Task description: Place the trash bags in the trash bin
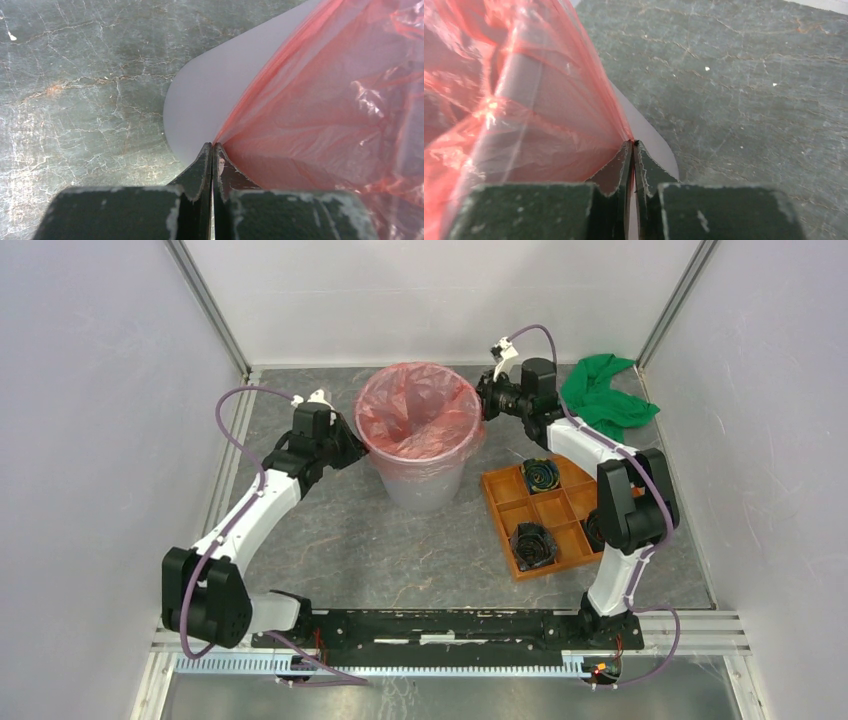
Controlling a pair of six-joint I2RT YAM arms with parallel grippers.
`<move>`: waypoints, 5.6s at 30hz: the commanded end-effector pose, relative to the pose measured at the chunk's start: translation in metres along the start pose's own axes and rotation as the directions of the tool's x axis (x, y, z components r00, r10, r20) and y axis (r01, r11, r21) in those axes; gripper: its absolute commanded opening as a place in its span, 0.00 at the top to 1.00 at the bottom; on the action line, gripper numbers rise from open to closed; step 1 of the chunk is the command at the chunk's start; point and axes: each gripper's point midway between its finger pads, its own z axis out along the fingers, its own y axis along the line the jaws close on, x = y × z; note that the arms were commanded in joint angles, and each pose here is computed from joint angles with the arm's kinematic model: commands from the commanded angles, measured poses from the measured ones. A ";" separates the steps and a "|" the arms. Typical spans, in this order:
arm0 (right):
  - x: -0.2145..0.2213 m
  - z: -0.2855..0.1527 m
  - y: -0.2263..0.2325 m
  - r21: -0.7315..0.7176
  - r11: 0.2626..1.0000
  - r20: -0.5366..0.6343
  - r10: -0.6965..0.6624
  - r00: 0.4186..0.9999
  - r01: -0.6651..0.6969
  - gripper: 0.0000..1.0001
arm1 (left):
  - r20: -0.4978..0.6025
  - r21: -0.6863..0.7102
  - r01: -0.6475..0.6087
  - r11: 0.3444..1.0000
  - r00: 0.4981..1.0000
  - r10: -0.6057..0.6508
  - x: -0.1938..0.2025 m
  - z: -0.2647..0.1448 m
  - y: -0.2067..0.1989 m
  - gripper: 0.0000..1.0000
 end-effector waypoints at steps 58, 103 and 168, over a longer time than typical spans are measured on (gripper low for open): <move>0.019 -0.157 0.100 0.021 0.998 0.072 0.061 0.996 -0.063 0.02 | -0.051 0.023 0.073 0.997 0.996 -0.072 0.047 -0.008 0.024 0.89; 0.111 -0.087 0.062 0.038 0.993 0.012 0.110 0.994 -0.110 0.85 | 0.058 -0.040 -0.411 0.911 0.909 0.413 -0.003 0.001 -0.158 0.44; 0.049 -0.141 0.058 0.291 0.935 -0.032 -0.201 0.979 0.202 0.11 | 0.150 -0.102 0.122 0.987 0.983 -0.106 -0.004 -0.093 0.042 0.00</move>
